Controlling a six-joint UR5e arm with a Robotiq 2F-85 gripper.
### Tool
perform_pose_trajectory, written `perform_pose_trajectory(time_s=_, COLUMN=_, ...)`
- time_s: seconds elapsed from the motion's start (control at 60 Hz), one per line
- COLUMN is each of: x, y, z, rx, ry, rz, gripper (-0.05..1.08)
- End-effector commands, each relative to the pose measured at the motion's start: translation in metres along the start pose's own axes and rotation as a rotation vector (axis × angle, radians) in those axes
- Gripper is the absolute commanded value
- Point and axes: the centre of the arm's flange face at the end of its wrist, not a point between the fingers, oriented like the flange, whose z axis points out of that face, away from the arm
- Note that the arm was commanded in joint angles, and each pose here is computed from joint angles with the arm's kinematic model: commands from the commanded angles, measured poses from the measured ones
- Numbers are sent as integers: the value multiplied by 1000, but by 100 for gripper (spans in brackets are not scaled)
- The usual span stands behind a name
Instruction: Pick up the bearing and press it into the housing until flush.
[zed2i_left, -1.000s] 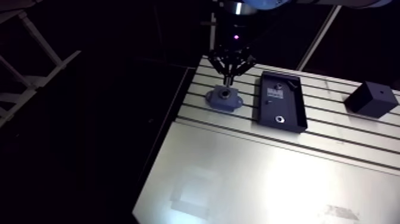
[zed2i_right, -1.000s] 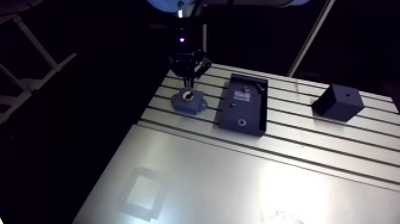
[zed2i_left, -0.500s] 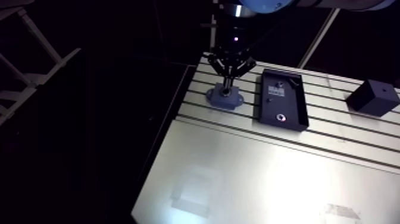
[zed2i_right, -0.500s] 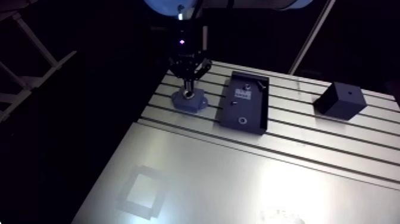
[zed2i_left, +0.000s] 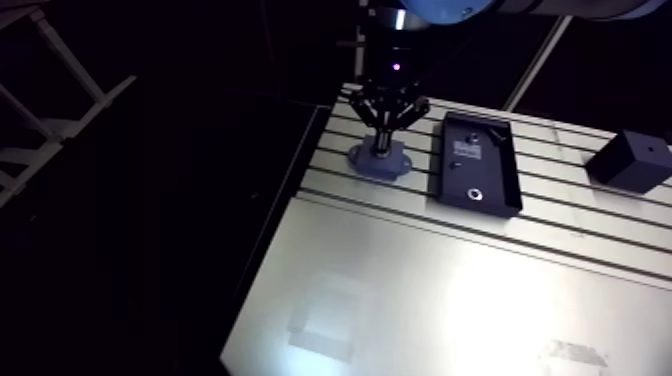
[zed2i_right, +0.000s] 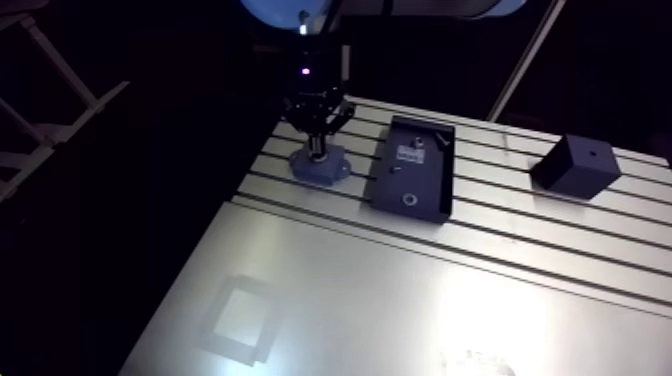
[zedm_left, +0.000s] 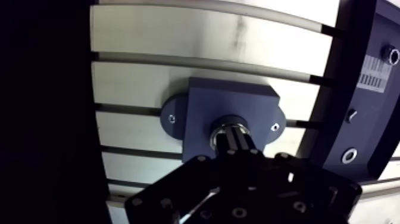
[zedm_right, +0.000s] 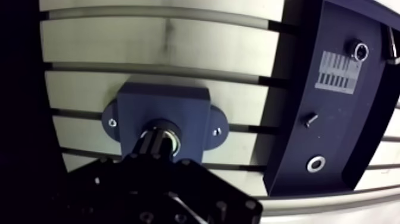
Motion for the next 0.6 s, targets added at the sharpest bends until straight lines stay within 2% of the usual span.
perform_pose_trajectory(time_s=0.017, x=0, y=0, z=1, rx=0, ry=0, rz=-1, gripper=105)
perform_pose_trajectory(time_s=0.6, x=-1, y=0, z=3, rx=-1, ry=-5, rz=-1, gripper=105)
